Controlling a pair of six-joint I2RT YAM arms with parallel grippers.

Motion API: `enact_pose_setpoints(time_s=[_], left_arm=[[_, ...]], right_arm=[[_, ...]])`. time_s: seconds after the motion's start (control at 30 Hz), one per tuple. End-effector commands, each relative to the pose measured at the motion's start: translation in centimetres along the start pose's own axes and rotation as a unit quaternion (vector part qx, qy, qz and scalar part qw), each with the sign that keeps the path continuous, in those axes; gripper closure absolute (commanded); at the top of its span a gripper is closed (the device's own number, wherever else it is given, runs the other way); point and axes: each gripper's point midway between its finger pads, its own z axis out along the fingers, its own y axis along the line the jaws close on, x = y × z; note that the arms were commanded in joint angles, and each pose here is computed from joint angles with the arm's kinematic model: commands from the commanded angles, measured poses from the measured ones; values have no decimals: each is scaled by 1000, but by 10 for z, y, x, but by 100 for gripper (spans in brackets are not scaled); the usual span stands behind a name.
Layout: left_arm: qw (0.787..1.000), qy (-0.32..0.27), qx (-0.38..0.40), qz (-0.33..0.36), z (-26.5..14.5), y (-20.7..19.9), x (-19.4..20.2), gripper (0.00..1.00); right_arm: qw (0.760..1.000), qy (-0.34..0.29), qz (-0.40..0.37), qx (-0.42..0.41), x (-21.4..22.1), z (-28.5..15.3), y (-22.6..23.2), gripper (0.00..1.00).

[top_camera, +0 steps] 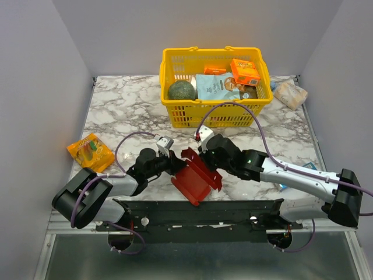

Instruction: Fold the paper box

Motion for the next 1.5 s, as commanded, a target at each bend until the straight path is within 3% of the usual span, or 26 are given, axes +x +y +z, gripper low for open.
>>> enact_pose_setpoints(time_s=[0.0,0.13,0.4,0.83,1.1,1.3,1.47], left_arm=[[999,-23,23,2,6,-16,-16,83],[1000,-18,5,-1,14,-21,-15,90],[1000,8,-16,7,26,-27,4,92],[999,-15,-25,-36,36,-27,6,100],[998,-25,-38,-39,27,-23,5,100],[997,-30,-45,-46,13,-26,-2,89],[997,-32,-57,-47,-5,-28,-9,63]], right_arm=[[1000,1,11,22,-8,6,-5,99],[997,2,43,59,-9,11,-13,99],[995,-17,58,79,-11,18,-19,99],[996,-43,-19,72,16,34,-7,99],[993,-44,-86,73,29,43,5,99],[985,-32,-120,121,41,54,-4,99],[982,-37,-134,125,44,57,-4,99]])
